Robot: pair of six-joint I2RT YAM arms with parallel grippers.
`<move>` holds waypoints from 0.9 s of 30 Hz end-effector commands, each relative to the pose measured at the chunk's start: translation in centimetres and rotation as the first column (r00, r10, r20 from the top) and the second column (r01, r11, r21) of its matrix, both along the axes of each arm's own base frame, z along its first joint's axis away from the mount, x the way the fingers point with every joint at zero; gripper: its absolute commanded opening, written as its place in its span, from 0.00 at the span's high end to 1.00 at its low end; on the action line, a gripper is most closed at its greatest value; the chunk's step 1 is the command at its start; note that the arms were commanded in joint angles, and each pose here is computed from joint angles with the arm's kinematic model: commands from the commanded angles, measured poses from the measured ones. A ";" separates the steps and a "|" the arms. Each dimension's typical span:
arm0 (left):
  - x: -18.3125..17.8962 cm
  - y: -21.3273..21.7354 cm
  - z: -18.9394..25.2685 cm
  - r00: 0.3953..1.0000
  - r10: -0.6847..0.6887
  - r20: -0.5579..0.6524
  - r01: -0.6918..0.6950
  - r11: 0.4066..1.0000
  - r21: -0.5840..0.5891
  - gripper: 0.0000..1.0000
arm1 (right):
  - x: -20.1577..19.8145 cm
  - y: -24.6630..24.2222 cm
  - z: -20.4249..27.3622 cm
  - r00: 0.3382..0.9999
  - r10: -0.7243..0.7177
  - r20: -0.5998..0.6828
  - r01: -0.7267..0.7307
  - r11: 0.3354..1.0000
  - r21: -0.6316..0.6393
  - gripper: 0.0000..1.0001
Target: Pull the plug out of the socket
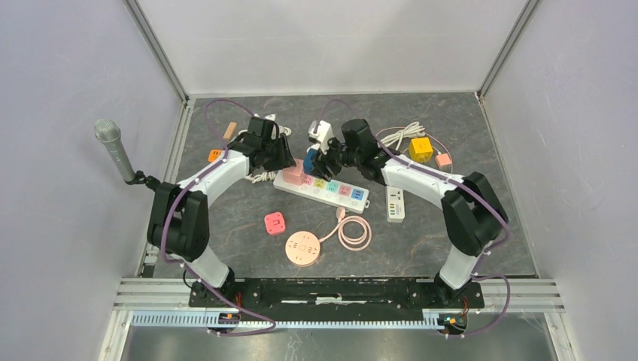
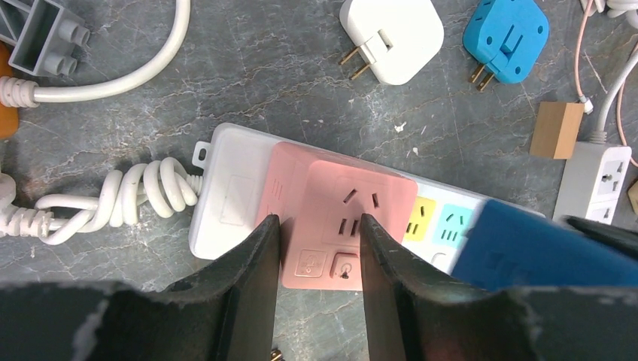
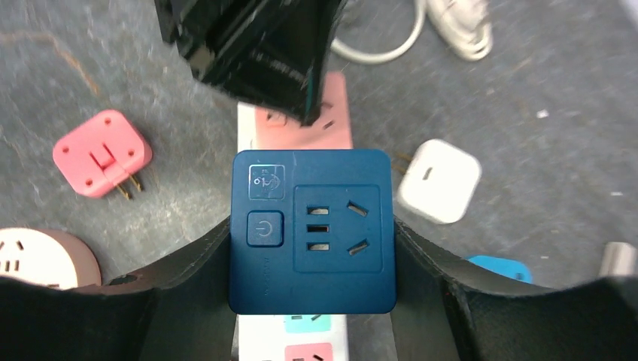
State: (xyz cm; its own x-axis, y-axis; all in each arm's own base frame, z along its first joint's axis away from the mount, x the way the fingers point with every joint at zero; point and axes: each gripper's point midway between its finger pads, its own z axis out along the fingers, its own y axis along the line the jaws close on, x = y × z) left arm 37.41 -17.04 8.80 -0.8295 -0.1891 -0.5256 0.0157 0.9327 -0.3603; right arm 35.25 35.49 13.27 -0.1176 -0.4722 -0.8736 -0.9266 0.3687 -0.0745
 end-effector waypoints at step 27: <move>2.1 0.7 10.2 0.987 0.085 0.136 -0.091 0.995 0.042 0.07 | -7.4 -32.0 -3.6 0.110 -0.993 0.032 0.929 0.092 -0.358 1.00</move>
State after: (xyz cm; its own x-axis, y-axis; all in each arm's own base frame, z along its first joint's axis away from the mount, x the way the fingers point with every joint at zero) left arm 37.91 -17.40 14.21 -0.8281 -0.1707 -0.5340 0.0069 0.9493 -0.3143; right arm 30.48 5.30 10.01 -0.7442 -0.0900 -0.6618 0.0801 0.9717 -0.2223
